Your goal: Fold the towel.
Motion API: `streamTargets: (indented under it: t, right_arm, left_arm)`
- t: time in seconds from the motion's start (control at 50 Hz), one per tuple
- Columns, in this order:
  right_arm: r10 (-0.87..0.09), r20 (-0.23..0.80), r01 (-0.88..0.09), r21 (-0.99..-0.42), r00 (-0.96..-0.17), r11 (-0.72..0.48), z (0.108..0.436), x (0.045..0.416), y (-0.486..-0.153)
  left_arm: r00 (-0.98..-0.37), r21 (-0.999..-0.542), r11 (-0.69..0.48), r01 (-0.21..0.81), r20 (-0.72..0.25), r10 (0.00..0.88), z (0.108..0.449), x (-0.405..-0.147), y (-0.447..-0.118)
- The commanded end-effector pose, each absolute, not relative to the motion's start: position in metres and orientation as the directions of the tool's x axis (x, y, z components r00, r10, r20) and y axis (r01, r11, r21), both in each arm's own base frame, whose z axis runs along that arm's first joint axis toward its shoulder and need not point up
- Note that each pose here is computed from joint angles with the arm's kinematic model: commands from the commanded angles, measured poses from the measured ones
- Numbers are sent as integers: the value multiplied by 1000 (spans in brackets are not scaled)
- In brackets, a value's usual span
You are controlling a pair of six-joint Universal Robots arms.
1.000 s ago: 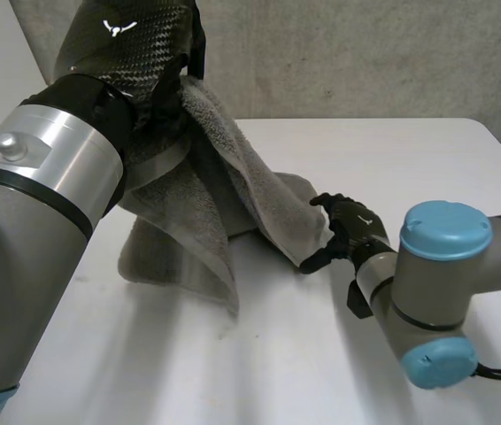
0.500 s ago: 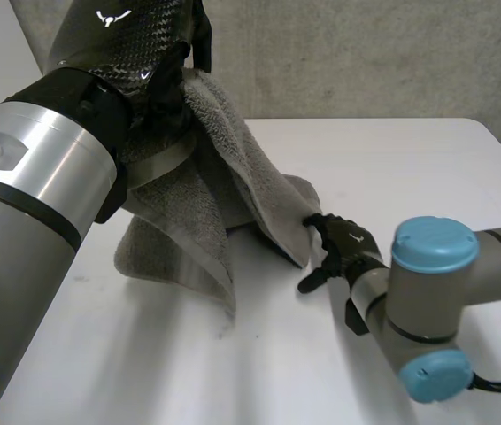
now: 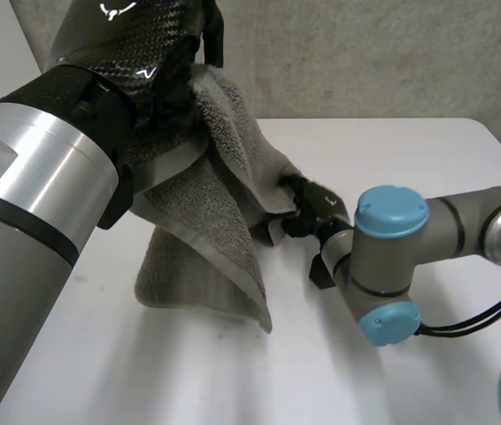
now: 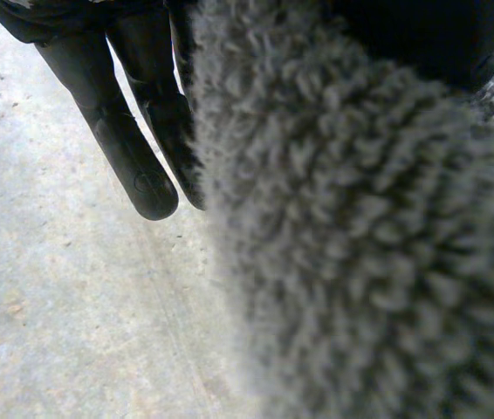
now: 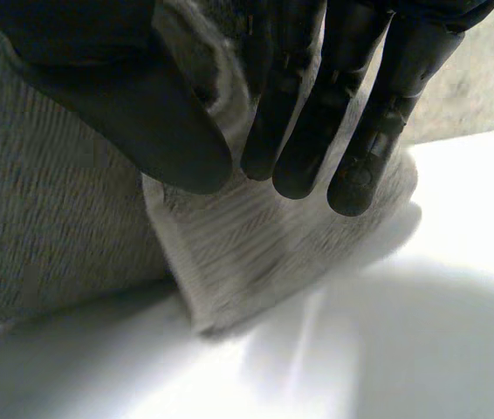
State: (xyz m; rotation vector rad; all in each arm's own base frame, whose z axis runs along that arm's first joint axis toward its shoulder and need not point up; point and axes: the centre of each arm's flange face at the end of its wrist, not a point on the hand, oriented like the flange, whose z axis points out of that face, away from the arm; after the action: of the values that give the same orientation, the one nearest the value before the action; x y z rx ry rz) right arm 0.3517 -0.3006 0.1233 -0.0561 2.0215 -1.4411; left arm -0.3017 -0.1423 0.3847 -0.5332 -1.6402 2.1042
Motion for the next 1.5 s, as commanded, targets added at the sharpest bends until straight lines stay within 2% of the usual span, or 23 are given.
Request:
streamTargets:
  t: [0.02,0.04,0.06,0.1,0.12,0.16,0.22,0.26,0.28,0.32,0.38,0.42,0.46,0.5,0.54,0.6,0.68,0.9,0.98,1.06,1.22,1.34,1.5]
  right_arm:
    - [-389,-315,261,-947,-866,186,190,307,-321]
    - [-374,-264,235,-964,-889,122,209,290,-329]
    - [-374,-263,235,-964,-889,121,209,290,-329]
    - [-368,-162,168,-986,-916,16,242,269,-332]
    - [-368,-161,167,-986,-916,15,242,269,-332]
    - [-382,-87,117,-991,-920,-57,266,258,-329]
    - [-398,-61,107,-990,-915,-95,282,254,-326]
    - [-427,-12,85,-985,-904,-153,317,244,-311]
    - [-427,-12,85,-984,-904,-153,317,244,-311]
    - [-473,43,29,-989,-880,-145,339,237,-292]
    - [-508,76,-18,-993,-858,-119,341,239,-284]
    - [-580,119,-108,-993,-806,-54,333,242,-269]
    - [-608,129,-150,-989,-783,-17,326,245,-262]
    - [-622,127,-185,-982,-772,29,316,245,-259]
    - [-638,85,-215,-968,-765,129,290,246,-258]
    - [-634,60,-211,-963,-771,165,277,246,-258]
    - [-610,-44,-140,-958,-791,251,230,246,-260]
    - [-634,24,-155,-976,-773,152,189,262,-284]
    - [-665,122,-252,-962,-737,102,167,282,-289]
    - [-651,222,-342,-937,-726,63,147,290,-297]
    - [-628,328,-429,-903,-705,9,125,303,-312]
    - [-611,362,-448,-894,-704,-14,118,307,-320]
    - [-577,384,-424,-903,-721,-70,115,311,-331]
  left_arm:
    - [-884,-976,-212,-54,-52,465,378,-288,-169]
    - [-897,-976,-211,-46,-52,439,377,-282,-177]
    - [-897,-976,-211,-46,-52,439,377,-282,-177]
    - [-919,-980,-198,-29,-52,391,372,-272,-194]
    - [-919,-980,-198,-29,-52,391,372,-272,-194]
    - [-930,-982,-189,-16,-55,363,369,-266,-203]
    - [-941,-986,-165,7,-63,332,359,-258,-212]
    - [-941,-990,-136,23,-68,331,349,-257,-213]
    - [-941,-990,-136,23,-68,331,349,-257,-213]
    - [-940,-992,-121,34,-73,334,343,-257,-212]
    - [-939,-994,-96,49,-78,334,334,-256,-212]
    - [-940,-996,-64,68,-85,330,323,-253,-213]
    - [-939,-996,-46,78,-89,333,316,-254,-213]
    - [-938,-996,-25,88,-91,335,309,-254,-214]
    - [-937,-995,-9,96,-93,337,303,-255,-214]
    - [-935,-995,6,104,-96,340,298,-256,-216]
    - [-936,-995,11,100,-90,339,297,-256,-217]
    - [-931,-998,-7,70,-68,359,305,-260,-208]
    - [-928,-998,-26,58,-64,368,312,-260,-202]
    - [-926,-998,-41,49,-61,372,317,-260,-199]
    - [-926,-998,-42,48,-61,372,317,-260,-199]
    - [-927,-998,-41,49,-61,369,317,-260,-200]
    - [-928,-998,-43,48,-60,368,318,-260,-201]
